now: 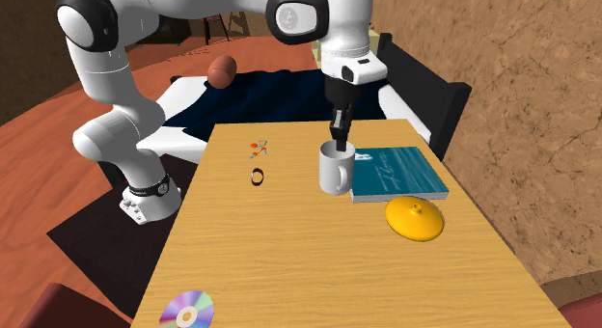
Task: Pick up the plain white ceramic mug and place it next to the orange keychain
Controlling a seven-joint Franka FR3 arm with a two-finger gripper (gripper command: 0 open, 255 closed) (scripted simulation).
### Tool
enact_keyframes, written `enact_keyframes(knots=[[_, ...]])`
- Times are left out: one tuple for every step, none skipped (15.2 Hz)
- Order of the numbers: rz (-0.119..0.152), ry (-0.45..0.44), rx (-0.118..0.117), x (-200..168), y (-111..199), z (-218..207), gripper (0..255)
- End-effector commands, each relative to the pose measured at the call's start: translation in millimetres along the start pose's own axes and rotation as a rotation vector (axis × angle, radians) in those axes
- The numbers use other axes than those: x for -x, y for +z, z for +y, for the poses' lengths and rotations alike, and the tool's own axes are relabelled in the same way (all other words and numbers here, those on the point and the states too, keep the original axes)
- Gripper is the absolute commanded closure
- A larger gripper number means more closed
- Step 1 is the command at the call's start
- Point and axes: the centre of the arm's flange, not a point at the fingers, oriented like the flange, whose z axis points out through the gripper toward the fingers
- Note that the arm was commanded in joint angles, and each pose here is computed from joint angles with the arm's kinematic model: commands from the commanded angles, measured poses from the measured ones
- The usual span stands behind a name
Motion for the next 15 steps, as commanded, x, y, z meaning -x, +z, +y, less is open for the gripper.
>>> enact_keyframes(knots=[[0.0,0.0,0.0,16,-2,-23,255],[0.0,0.0,0.0,24,-3,-33,255],[0.0,0.0,0.0,32,-4,-44,255],[0.0,0.0,0.0,39,-4,-55,255],[0.0,0.0,0.0,47,-5,-65,255],[0.0,0.0,0.0,55,-5,-76,255],[0.0,0.0,0.0,63,-6,-87,255],[0.0,0.0,0.0,70,-7,-97,255],[0.0,0.0,0.0,78,-7,-108,255],[0.0,0.0,0.0,86,-8,-119,255],[0.0,0.0,0.0,94,-9,-129,255],[0.0,0.0,0.0,101,-9,-140,255],[0.0,0.0,0.0,109,-10,-151,255],[0.0,0.0,0.0,117,-11,-161,255],[0.0,0.0,0.0,124,-11,-172,255]])
